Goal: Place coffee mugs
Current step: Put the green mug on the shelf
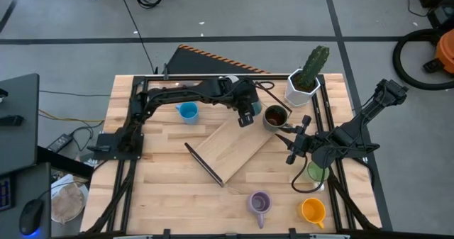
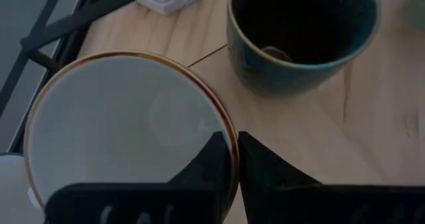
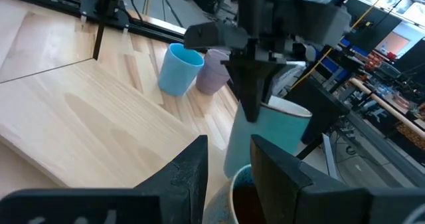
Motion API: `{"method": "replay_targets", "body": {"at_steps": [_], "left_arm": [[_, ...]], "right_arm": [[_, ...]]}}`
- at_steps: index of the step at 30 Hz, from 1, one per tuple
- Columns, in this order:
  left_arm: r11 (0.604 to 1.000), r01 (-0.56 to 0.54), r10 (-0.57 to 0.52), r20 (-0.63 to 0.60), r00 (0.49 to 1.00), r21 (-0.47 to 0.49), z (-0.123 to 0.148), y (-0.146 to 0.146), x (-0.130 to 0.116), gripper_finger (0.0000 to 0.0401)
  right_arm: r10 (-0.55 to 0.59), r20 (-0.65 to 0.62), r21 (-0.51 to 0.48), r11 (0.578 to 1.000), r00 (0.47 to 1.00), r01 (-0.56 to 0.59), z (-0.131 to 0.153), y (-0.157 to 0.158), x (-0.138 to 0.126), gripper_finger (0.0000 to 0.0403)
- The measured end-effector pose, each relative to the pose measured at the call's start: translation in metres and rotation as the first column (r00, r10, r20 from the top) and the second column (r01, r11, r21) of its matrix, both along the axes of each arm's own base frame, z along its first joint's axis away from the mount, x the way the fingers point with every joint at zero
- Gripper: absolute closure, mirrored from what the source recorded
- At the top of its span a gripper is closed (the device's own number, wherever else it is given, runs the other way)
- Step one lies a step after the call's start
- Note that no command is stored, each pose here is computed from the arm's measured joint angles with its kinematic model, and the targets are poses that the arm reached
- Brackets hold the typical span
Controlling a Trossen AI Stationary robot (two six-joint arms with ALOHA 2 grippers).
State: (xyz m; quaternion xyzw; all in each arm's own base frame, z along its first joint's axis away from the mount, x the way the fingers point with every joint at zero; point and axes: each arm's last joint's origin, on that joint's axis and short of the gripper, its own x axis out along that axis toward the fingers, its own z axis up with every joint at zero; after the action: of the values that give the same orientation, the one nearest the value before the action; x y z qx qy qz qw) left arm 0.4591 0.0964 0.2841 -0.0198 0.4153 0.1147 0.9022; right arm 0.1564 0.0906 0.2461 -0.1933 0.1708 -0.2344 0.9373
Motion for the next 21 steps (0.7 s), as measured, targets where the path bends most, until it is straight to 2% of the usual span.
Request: {"method": "replay_targets", "body": {"at_steps": [7,21], "left_arm": [[1.0,0.003,-0.003,-0.025,1.0,-0.002,-0.015,0.001,0.006,0.0374],[1.0,0.013,-0.013,-0.022,1.0,0.008,-0.016,0.001,0.008,0.0358]], "right_arm": [[0.001,0.004,0.007,1.0,1.0,-0.001,0.0,0.0,0.0,0.0285],[0.013,-0.001,0.023,1.0,1.0,-0.013,-0.001,0.001,0.0,0.0285]]}}
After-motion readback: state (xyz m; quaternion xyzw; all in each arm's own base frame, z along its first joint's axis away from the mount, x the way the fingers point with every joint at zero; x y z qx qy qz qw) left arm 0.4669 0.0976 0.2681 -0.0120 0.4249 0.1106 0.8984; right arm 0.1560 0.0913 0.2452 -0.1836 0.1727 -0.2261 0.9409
